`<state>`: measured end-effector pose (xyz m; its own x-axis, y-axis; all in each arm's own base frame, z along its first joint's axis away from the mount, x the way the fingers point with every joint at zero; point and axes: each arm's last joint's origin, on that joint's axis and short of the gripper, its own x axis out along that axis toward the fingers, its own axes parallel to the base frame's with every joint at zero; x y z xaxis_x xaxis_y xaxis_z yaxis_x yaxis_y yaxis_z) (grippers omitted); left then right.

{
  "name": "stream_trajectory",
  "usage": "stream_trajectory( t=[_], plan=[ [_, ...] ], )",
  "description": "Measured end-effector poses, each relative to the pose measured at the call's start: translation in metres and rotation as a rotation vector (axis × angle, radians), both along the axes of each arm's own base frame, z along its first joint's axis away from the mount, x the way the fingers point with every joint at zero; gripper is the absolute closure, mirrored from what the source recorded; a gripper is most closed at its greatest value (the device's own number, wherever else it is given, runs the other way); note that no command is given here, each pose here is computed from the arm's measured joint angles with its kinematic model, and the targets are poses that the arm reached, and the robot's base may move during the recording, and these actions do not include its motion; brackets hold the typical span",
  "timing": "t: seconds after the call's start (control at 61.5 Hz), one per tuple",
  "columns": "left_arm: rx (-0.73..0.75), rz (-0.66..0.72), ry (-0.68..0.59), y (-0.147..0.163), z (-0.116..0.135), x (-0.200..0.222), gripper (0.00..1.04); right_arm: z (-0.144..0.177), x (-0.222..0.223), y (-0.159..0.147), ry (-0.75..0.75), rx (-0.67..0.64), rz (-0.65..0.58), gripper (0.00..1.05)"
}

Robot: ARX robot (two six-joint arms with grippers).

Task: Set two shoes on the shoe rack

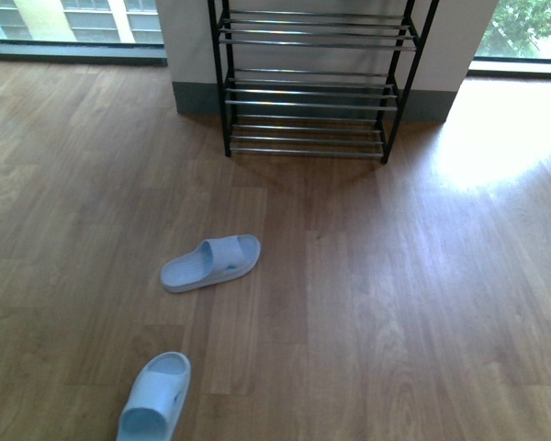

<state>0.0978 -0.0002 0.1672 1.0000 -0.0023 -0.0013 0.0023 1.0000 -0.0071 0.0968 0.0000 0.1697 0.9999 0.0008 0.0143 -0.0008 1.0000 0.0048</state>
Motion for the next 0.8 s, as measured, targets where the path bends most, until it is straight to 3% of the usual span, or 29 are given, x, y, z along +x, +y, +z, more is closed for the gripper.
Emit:
stream_trajectory(
  t=[0.797],
  plan=[
    [0.000, 0.001, 0.001, 0.0000, -0.0001, 0.0000, 0.09, 0.0001, -0.0002, 0.0000, -0.002, -0.002, 0.000, 0.09]
  ],
)
